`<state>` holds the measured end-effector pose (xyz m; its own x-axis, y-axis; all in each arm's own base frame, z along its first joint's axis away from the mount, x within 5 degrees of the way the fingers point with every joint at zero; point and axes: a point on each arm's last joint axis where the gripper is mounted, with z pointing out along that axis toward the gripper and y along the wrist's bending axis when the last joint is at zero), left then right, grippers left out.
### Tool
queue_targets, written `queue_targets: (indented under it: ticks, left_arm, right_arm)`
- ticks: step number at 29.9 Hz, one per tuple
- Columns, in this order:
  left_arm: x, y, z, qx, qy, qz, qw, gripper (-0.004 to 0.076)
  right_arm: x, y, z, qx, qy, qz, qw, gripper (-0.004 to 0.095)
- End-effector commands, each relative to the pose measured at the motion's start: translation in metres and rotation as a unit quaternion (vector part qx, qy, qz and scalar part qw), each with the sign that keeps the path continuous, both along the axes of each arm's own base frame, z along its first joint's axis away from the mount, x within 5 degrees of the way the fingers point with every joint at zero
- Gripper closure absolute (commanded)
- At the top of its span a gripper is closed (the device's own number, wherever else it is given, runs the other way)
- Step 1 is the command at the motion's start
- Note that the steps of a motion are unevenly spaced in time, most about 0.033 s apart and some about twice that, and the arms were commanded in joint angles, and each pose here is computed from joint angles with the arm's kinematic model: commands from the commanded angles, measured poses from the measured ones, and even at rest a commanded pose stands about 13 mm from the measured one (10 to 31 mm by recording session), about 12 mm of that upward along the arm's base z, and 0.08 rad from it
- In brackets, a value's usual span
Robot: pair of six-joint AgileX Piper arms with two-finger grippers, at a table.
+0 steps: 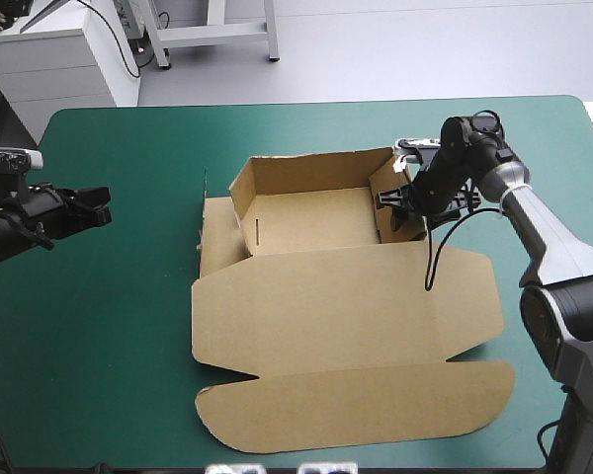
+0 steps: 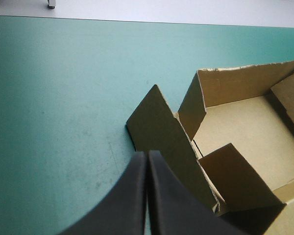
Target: Fold the box
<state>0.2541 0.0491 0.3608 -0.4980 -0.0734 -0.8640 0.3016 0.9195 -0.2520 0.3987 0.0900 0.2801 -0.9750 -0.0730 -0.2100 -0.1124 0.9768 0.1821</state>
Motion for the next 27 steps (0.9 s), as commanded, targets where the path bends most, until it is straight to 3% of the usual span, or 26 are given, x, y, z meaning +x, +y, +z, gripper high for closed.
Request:
queue_targets:
  ticks: [1,4,7,12,20,27]
  left_arm:
    - [-0.002,-0.004,0.017,-0.012,-0.036,0.003,0.999,0.0732]
    - [-0.002,-0.004,0.017,-0.012,-0.036,0.003,0.999,0.0732]
    - [-0.002,-0.004,0.017,-0.013,-0.036,0.003,0.999,0.0732]
    - [0.0,-0.003,0.015,-0.018,-0.03,0.003,0.999,0.0732]
    - [0.013,0.003,0.001,-0.045,0.0,0.013,0.999,0.0732]
    - [0.03,0.009,-0.018,-0.086,0.027,0.015,0.996,0.0732]
  right_arm:
    - [-0.004,-0.001,0.017,0.009,-0.017,0.008,1.0,0.0301]
    - [0.0,0.001,0.008,0.011,-0.006,0.014,1.0,0.0311]
    - [0.001,0.002,0.005,0.013,-0.003,0.019,1.0,0.0445]
    - [-0.002,0.001,0.011,0.008,-0.016,0.049,0.999,0.0921]
    - [-0.022,-0.008,0.056,0.005,-0.083,0.086,0.993,0.0928]
    - [-0.05,-0.036,0.11,0.058,-0.16,0.076,0.982,0.0928]
